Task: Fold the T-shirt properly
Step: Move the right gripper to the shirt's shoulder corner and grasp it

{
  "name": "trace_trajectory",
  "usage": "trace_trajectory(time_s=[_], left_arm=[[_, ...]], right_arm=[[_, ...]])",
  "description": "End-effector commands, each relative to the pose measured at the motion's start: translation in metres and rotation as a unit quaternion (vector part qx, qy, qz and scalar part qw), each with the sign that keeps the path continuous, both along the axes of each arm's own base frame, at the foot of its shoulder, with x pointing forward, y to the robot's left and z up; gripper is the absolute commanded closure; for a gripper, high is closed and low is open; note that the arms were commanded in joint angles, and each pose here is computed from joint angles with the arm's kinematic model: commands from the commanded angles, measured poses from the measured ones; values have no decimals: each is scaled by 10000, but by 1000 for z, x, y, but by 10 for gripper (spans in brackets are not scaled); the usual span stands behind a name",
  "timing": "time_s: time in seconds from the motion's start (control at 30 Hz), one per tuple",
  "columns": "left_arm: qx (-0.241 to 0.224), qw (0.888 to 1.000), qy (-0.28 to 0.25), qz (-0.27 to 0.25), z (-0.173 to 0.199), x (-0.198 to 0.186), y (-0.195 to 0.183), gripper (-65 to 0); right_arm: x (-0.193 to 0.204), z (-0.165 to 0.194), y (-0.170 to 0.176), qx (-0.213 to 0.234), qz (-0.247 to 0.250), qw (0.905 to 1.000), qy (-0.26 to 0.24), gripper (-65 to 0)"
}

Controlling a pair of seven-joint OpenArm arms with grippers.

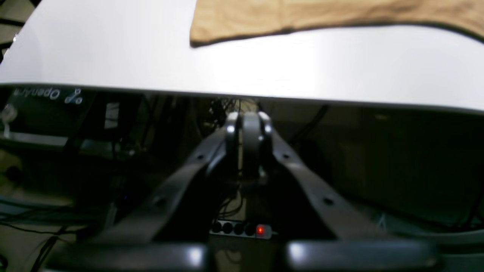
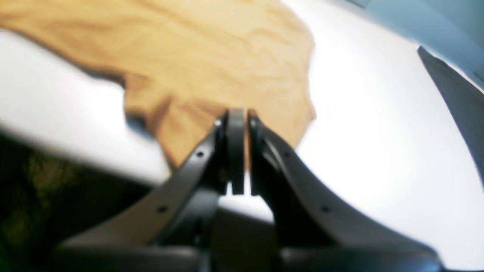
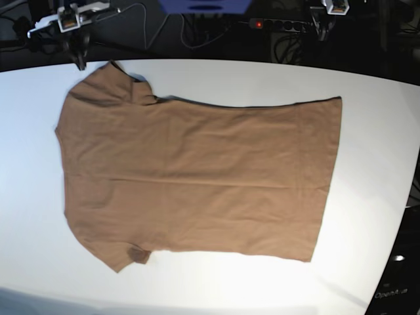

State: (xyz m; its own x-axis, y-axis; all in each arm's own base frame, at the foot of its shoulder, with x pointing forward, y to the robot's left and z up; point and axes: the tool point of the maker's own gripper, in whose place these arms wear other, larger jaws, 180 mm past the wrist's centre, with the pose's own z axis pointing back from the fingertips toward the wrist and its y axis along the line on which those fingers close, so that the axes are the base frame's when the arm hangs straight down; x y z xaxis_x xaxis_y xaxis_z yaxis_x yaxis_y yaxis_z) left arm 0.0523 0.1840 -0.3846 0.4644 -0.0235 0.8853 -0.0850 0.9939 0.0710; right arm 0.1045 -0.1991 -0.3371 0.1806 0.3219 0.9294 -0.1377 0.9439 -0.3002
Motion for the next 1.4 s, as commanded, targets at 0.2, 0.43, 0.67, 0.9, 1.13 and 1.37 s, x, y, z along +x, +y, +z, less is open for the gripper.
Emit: trace_trajectory(time_s=[0.2,0.43,0.67,0.9,1.13,1.37], left_arm=[[213,9997,-73,67,8,-3,15,-11],[436,9988,-85,201,12,-4,33,-11],[470,9987,-73,204,12,-5,36,-11],[470,9987,-81,202,12,-4,36,-11],[470,9987,-81,204,12,-4,36,-11],[464,9985,-187,223,11,4,36,-11]], right_arm=[[30,26,13,1877,105,9815,359,-84],[43,44,-1,2650,404,9606,735,-160],[54,38,-80,2162,-603,9634,1466,-197],[34,7,-134,1837,-1601,9234,2965,-284],[34,-31,-156,2247,-1728,8753,3919,-342],[53,-42,-130,2095,-1118,8738,4244,-342]])
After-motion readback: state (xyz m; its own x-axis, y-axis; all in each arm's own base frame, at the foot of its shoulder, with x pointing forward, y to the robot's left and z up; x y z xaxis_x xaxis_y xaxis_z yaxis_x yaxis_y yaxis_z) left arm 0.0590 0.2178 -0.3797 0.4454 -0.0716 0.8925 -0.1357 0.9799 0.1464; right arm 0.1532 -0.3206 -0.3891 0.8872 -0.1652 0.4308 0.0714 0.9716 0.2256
